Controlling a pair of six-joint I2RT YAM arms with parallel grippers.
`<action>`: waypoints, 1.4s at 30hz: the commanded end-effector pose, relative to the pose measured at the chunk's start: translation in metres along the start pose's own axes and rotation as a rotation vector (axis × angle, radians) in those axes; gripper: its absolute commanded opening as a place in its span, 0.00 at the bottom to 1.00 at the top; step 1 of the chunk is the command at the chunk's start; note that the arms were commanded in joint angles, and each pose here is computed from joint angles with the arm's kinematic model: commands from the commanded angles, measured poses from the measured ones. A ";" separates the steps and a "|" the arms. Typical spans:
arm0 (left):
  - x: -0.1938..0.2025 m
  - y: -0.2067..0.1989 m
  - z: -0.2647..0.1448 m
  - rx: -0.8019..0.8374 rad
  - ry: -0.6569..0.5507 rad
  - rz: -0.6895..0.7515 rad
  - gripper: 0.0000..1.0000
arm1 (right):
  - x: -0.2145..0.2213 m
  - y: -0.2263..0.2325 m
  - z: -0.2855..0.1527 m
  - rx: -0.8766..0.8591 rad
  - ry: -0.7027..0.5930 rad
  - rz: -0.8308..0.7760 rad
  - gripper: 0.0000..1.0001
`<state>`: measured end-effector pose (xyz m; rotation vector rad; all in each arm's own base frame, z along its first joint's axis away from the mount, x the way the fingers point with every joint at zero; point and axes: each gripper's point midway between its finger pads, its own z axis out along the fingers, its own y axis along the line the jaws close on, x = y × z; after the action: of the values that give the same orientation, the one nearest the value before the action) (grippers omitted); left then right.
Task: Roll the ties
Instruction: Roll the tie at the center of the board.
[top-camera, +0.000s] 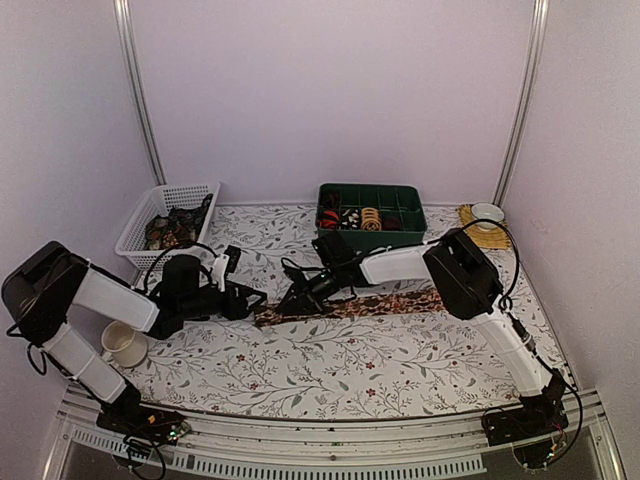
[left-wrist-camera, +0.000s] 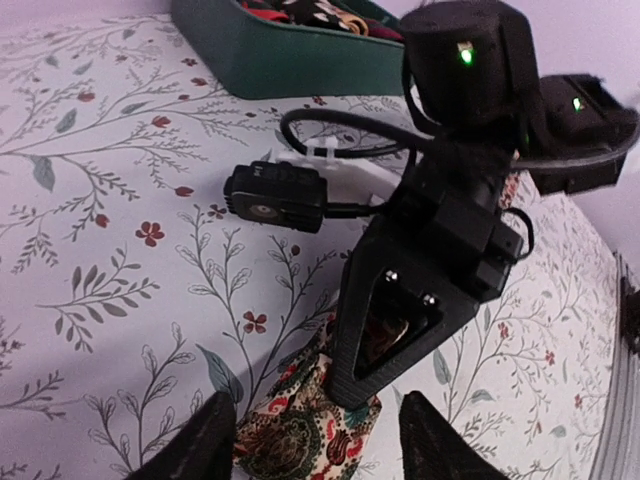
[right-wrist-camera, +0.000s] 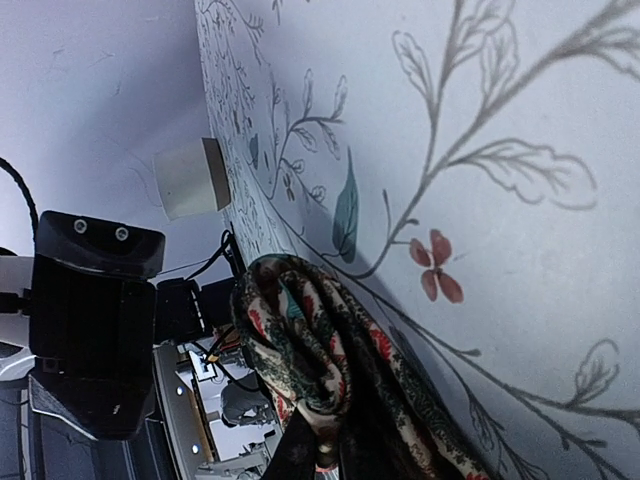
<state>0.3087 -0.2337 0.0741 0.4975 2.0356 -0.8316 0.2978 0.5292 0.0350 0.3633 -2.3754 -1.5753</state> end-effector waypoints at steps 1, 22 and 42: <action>0.000 0.015 -0.014 -0.103 -0.002 -0.225 0.50 | 0.007 -0.039 0.026 0.013 0.049 0.060 0.08; 0.038 0.014 -0.027 -0.142 0.109 -0.669 0.34 | -0.001 -0.033 0.024 0.030 0.015 0.051 0.09; 0.041 0.022 -0.007 -0.139 0.098 -0.702 0.43 | 0.001 -0.023 0.028 0.005 0.032 0.030 0.09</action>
<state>0.2878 -0.2089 0.0319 -0.2824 2.3950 -1.0512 0.2956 0.5404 0.0379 0.3634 -2.3667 -1.5846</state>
